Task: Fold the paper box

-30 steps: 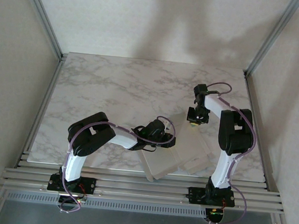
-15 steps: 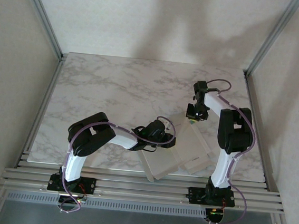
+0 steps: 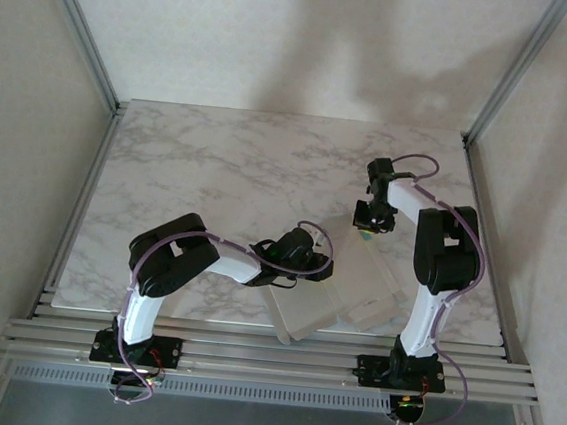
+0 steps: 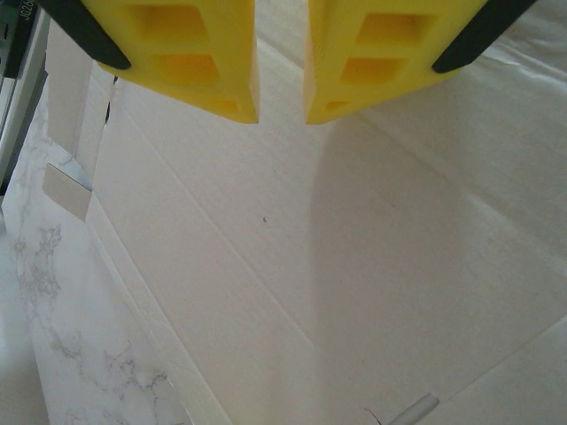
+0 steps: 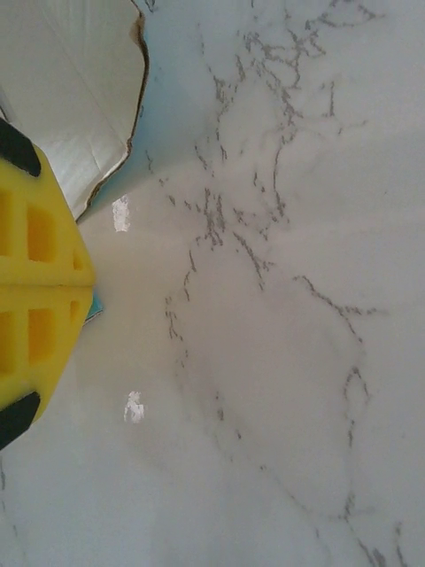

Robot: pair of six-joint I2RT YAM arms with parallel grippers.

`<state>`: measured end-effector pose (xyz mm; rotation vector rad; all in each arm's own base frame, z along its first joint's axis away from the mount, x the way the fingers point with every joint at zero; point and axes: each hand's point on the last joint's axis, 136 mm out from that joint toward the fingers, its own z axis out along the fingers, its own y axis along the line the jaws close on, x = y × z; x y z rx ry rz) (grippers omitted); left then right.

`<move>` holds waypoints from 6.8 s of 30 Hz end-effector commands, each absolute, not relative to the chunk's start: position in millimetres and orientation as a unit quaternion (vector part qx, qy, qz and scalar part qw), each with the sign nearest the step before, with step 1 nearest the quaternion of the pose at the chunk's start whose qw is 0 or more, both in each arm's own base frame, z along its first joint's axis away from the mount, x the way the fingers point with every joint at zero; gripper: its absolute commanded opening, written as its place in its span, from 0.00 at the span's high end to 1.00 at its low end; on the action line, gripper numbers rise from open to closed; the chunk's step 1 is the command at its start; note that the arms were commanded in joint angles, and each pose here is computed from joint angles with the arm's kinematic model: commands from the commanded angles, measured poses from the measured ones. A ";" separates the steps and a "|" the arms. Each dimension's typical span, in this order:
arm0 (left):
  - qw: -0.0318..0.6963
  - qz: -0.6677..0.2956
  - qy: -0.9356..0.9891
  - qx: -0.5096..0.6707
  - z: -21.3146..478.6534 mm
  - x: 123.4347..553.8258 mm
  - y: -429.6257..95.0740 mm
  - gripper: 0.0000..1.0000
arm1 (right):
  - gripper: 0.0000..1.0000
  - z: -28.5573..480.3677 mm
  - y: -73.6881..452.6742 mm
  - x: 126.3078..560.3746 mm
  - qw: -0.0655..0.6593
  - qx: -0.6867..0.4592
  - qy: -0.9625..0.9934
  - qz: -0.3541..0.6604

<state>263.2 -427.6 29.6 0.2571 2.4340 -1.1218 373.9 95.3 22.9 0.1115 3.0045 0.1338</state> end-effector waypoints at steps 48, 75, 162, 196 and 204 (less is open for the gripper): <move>0.165 -0.322 0.850 0.383 51.0 414.1 -439.1 0.52 | 0.93 8.4 129.7 192.6 -0.015 0.043 0.997 0.067; 0.110 -0.425 0.814 0.379 43.8 407.7 -459.1 0.64 | 0.97 -2.8 131.7 191.8 -0.029 0.032 0.998 0.046; 0.374 -0.393 0.784 0.303 141.6 450.1 -299.5 0.61 | 1.00 -38.0 211.9 151.9 0.000 -0.136 0.989 0.055; 0.106 -0.359 0.906 0.199 60.1 490.1 -258.5 0.49 | 1.00 -11.9 166.7 112.8 -0.061 -0.181 0.981 -0.028; 0.074 -0.381 0.899 0.205 55.1 483.8 -266.6 0.47 | 1.00 -12.4 167.8 113.1 -0.063 -0.185 0.980 -0.029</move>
